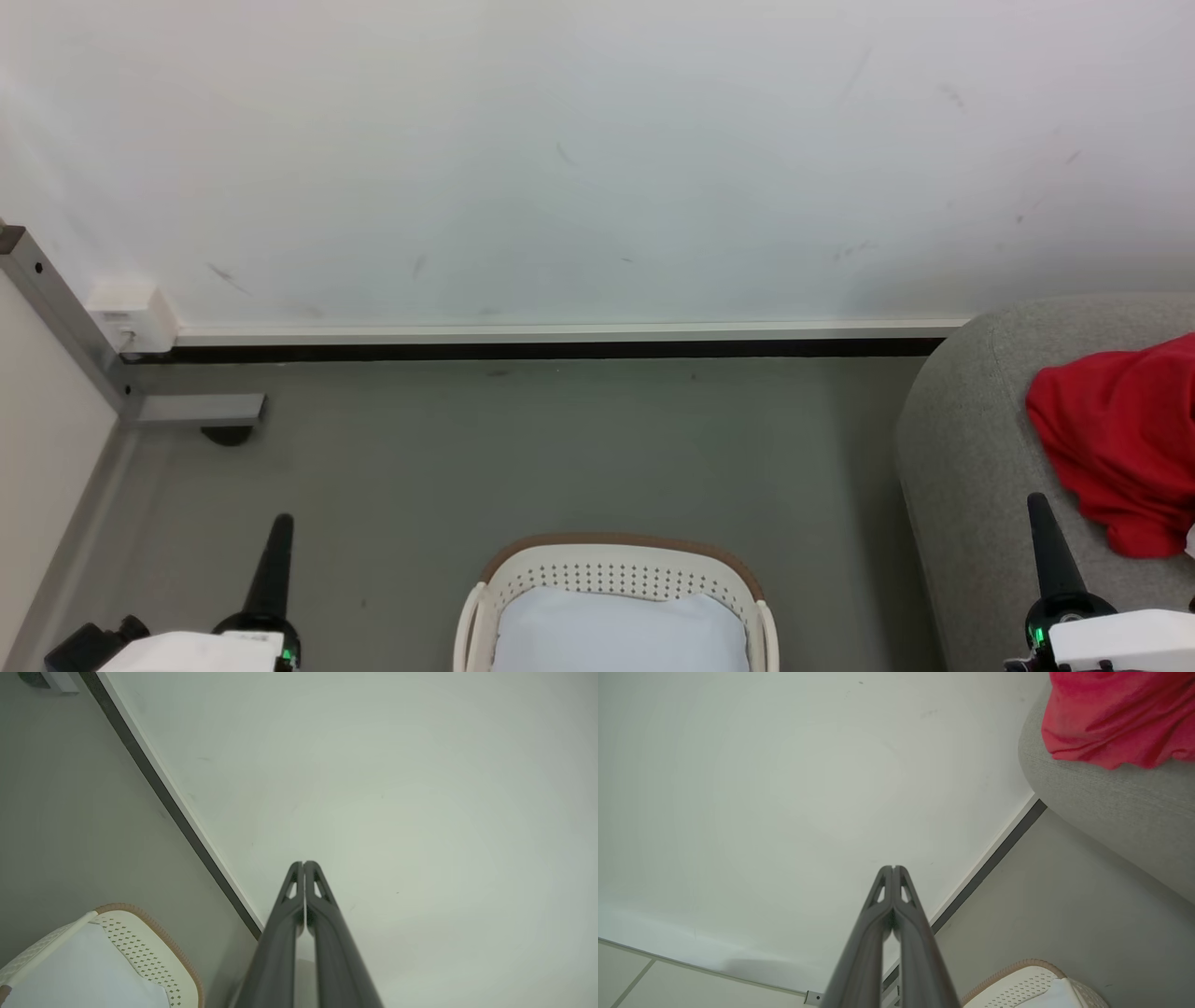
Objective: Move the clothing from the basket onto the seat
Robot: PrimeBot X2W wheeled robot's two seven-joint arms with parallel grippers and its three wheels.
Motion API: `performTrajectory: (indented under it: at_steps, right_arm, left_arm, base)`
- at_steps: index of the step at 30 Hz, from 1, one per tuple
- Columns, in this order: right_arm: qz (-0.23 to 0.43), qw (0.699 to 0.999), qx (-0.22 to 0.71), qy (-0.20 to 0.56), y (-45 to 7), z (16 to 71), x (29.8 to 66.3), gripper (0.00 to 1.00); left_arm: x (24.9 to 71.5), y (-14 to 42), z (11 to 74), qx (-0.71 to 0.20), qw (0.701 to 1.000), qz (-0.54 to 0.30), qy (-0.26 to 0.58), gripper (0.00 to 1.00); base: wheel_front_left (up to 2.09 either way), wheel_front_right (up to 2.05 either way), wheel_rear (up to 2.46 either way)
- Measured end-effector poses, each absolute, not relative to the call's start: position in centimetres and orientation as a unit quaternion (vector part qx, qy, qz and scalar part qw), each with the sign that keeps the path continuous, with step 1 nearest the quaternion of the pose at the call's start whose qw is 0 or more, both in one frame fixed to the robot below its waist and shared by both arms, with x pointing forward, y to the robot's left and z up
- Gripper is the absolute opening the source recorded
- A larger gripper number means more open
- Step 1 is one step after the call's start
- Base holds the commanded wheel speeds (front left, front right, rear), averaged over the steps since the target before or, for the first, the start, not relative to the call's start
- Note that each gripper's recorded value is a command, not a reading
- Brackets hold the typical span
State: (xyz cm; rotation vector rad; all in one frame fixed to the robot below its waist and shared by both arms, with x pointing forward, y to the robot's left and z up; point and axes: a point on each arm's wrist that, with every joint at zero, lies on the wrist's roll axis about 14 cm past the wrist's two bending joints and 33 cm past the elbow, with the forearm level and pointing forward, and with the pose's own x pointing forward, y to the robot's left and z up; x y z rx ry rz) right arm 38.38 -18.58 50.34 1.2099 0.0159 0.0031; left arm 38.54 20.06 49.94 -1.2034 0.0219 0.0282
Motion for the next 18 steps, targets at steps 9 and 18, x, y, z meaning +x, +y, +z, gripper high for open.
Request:
performTrajectory:
  at_steps: [9, 18]
  right_arm:
    - [-0.001, 0.8, 0.599, 0.008, -18.85, 50.35, 38.47, 0.0]
    - [-0.002, 0.778, 0.628, 0.008, -19.13, 50.37, 38.56, 0.0]
  left_arm:
    - [38.62, 20.05, 50.02, -0.597, 0.802, 0.013, 0.01, 0.0]
    - [38.74, 20.0, 50.2, -0.626, 0.78, 0.01, 0.008, 0.0]
  base:
    - [0.0, 0.0, 0.0]
    - [0.0, 0.0, 0.0]
